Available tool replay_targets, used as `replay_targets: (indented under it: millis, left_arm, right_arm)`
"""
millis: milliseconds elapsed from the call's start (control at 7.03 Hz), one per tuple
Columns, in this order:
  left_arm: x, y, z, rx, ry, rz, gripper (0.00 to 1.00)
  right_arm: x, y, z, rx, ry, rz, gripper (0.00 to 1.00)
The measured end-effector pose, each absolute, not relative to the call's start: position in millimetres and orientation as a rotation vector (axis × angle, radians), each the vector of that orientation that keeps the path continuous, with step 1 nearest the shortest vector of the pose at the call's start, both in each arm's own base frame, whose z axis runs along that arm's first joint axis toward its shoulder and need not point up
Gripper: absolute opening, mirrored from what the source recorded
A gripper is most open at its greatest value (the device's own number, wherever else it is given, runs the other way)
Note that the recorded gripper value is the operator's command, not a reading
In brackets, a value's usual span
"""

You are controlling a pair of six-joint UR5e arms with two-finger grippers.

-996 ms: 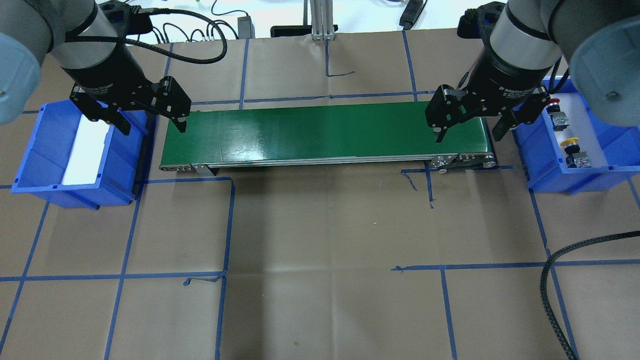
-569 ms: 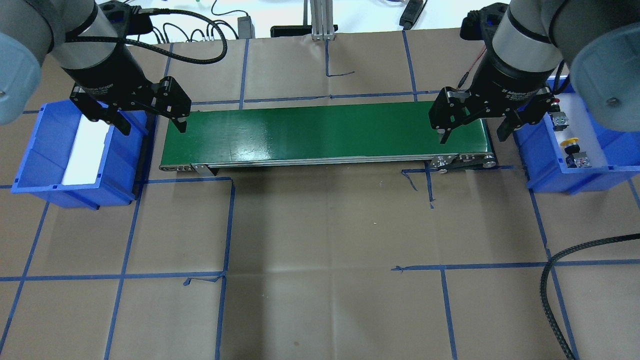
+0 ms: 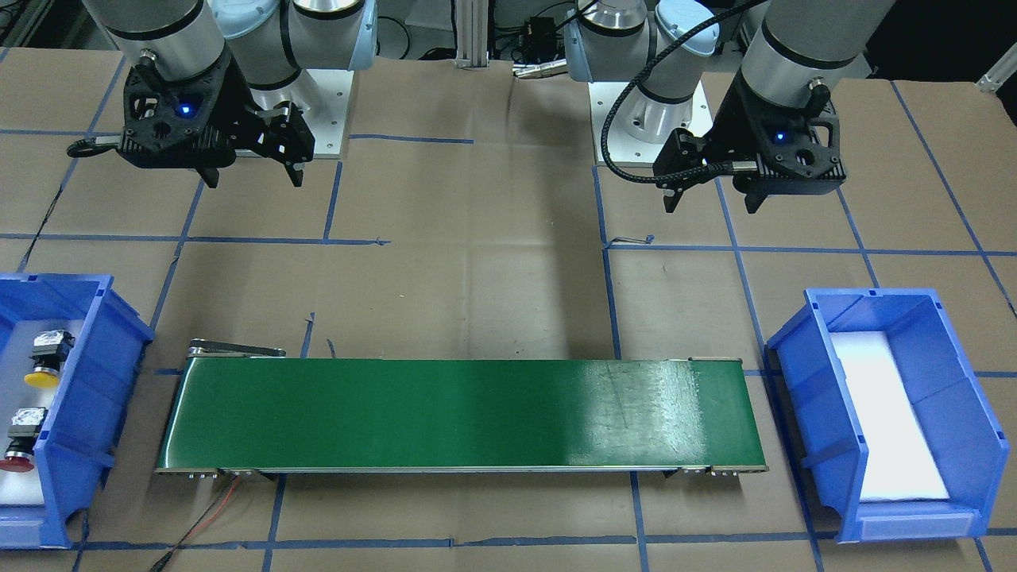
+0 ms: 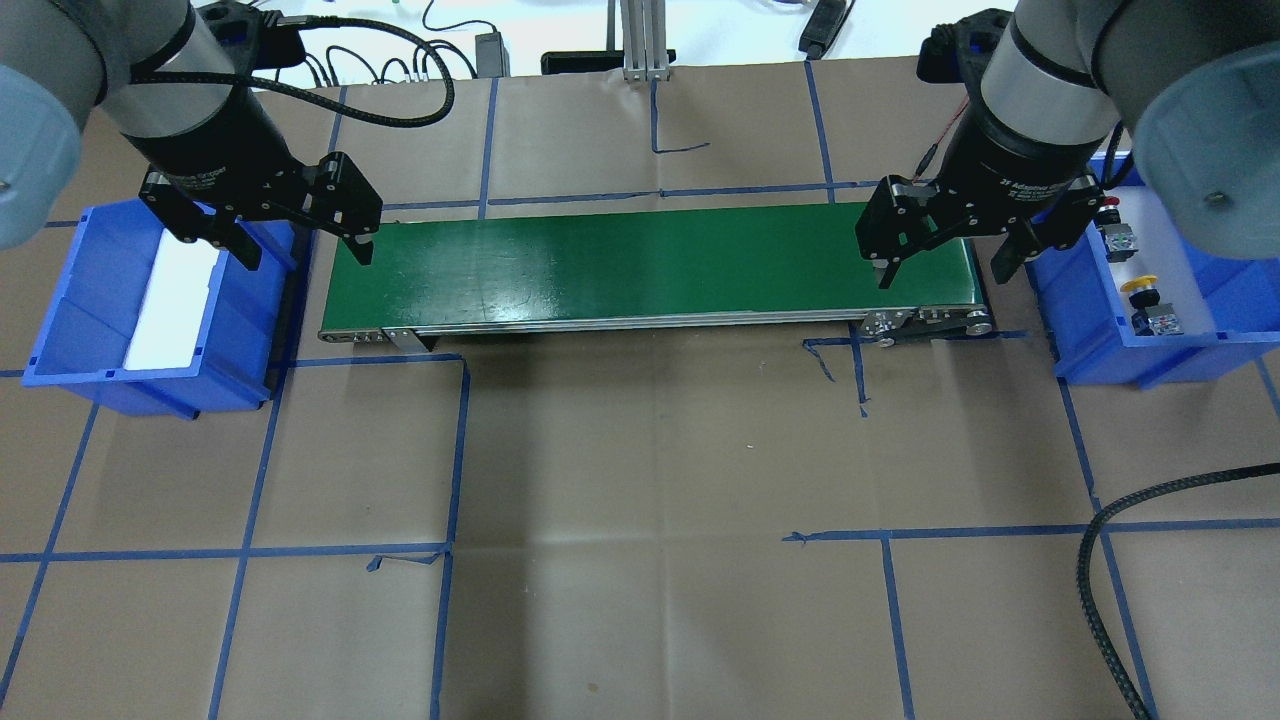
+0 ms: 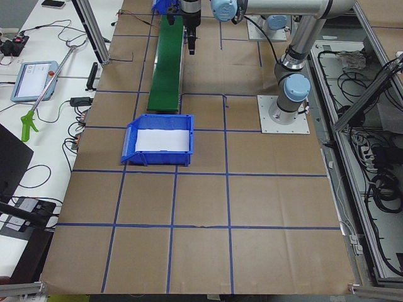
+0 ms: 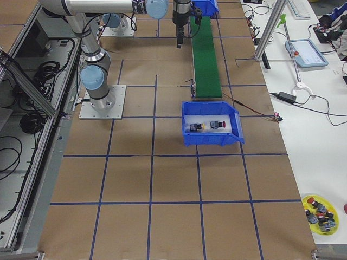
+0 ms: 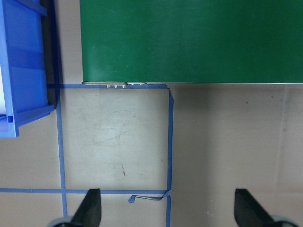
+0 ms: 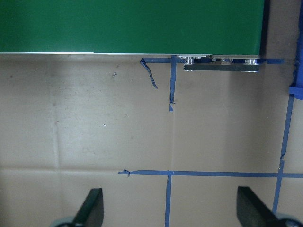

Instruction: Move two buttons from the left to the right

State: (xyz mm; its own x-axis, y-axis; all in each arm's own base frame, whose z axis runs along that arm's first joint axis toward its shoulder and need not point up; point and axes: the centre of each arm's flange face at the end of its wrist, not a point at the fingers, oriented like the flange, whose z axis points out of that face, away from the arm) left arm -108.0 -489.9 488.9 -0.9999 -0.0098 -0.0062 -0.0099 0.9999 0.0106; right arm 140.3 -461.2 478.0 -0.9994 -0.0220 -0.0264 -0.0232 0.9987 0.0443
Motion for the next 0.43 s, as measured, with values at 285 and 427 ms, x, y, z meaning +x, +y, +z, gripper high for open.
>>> replay_targets:
  millis: [285,427]
  left_arm:
    - [-108.0,-490.0,489.0,-0.016,3.135,0.016,1.00]
    - [-108.0,-490.0,489.0,-0.016,3.135,0.015,1.00]
  right_arm:
    - [140.3,-462.0,478.0,-0.039,3.115,0.068,1.00]
    - [140.3,-462.1,478.0,-0.039,3.114,0.068,1.00]
